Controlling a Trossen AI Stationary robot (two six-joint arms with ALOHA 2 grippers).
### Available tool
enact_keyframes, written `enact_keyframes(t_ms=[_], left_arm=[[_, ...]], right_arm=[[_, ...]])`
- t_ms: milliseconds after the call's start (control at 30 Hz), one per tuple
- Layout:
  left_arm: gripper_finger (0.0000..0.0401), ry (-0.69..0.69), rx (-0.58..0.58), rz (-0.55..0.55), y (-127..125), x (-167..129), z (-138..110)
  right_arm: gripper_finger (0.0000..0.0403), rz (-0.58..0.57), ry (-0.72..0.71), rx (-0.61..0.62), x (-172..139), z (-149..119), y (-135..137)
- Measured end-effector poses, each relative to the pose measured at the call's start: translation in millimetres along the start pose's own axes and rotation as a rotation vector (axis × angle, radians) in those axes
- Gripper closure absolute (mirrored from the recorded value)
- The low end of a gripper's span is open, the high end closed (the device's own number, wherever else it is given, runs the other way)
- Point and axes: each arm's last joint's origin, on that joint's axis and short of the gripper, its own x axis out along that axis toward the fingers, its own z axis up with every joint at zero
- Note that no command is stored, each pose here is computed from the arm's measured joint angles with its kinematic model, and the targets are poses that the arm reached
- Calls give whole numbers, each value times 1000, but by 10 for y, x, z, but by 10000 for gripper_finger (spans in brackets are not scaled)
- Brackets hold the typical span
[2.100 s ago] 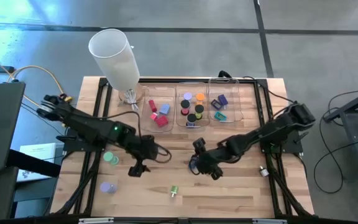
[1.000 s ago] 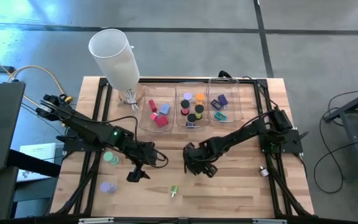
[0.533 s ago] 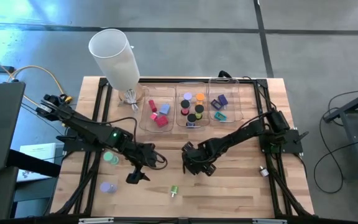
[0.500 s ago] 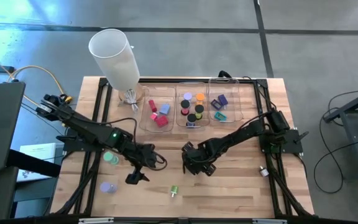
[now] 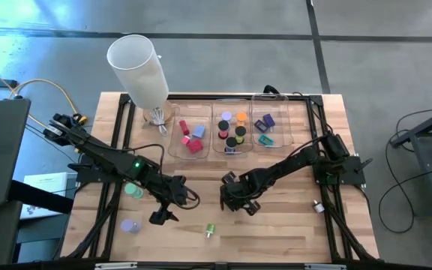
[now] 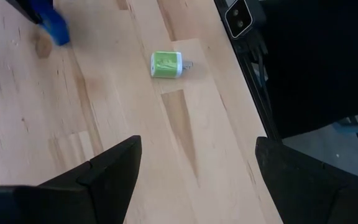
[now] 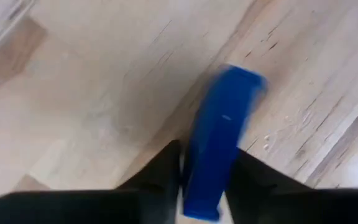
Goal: Pick & Place Office items
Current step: Put the blue digital clock into the right transparent bin
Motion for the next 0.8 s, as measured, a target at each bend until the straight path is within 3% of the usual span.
enact_keyframes(t_ms=[100,467,800], left_arm=[[93,0,0,0,0,0,0],[93,0,6,0,0,-1,1],[93,-2,21,0,0,0,5]], right_arm=[[360,-20,-7,55,-19,20,17],[344,-225,122,233,-246,-26,190],[359,-385,162,415,-881,-179,276]])
